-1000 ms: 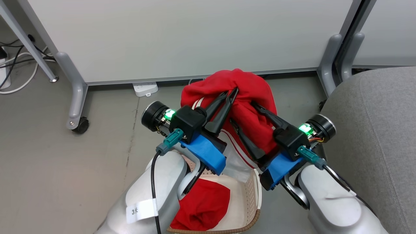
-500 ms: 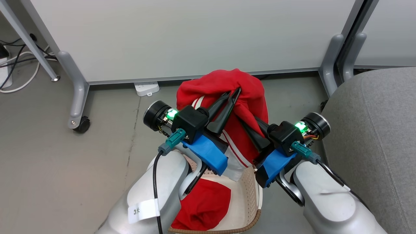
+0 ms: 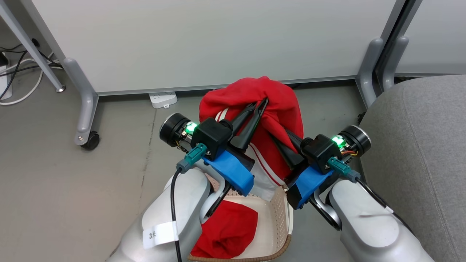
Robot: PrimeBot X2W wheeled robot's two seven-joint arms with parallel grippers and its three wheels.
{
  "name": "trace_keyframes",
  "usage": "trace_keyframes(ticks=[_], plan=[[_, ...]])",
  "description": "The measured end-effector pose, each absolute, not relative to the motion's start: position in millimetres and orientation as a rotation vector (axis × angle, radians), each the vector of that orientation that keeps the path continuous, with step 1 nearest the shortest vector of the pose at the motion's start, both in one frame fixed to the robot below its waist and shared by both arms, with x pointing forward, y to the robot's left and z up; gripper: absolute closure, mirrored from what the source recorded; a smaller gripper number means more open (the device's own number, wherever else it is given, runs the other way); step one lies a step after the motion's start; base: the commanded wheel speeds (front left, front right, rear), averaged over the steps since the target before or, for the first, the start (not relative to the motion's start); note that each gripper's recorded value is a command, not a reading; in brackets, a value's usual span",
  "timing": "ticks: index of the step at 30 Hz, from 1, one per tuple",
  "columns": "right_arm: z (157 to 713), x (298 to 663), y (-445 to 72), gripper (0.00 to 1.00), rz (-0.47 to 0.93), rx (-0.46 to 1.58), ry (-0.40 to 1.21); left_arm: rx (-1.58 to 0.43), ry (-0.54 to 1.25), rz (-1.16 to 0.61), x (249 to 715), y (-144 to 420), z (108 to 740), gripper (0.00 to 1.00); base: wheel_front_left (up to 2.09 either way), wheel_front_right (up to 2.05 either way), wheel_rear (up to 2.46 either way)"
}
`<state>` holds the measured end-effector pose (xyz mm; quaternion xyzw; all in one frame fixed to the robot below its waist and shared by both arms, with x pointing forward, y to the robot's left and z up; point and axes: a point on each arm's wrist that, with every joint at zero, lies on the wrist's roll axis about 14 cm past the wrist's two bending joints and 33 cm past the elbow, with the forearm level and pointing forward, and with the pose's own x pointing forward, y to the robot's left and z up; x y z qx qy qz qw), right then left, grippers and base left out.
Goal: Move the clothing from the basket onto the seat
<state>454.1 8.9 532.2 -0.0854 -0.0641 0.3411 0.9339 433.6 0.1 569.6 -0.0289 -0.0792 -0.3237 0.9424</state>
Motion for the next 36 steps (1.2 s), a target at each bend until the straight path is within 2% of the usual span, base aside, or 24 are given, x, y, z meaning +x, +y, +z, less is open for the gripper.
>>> trace_keyframes(ticks=[1, 19, 36], plan=[[532, 454, 9, 1.00, 0.697, -0.174, -0.131, -0.059, -0.160, -0.659, 434, 0, 569, 0.00, 0.00, 0.00, 0.00], [536, 461, -12, 1.00, 0.628, -0.129, -0.133, -0.060, -0.130, -0.677, 437, -9, 558, 0.00, 0.00, 0.00, 0.00], [530, 487, -119, 1.00, 0.330, -0.090, -0.115, -0.079, -0.055, -0.814, 447, -60, 521, 0.00, 0.00, 0.00, 0.00]])
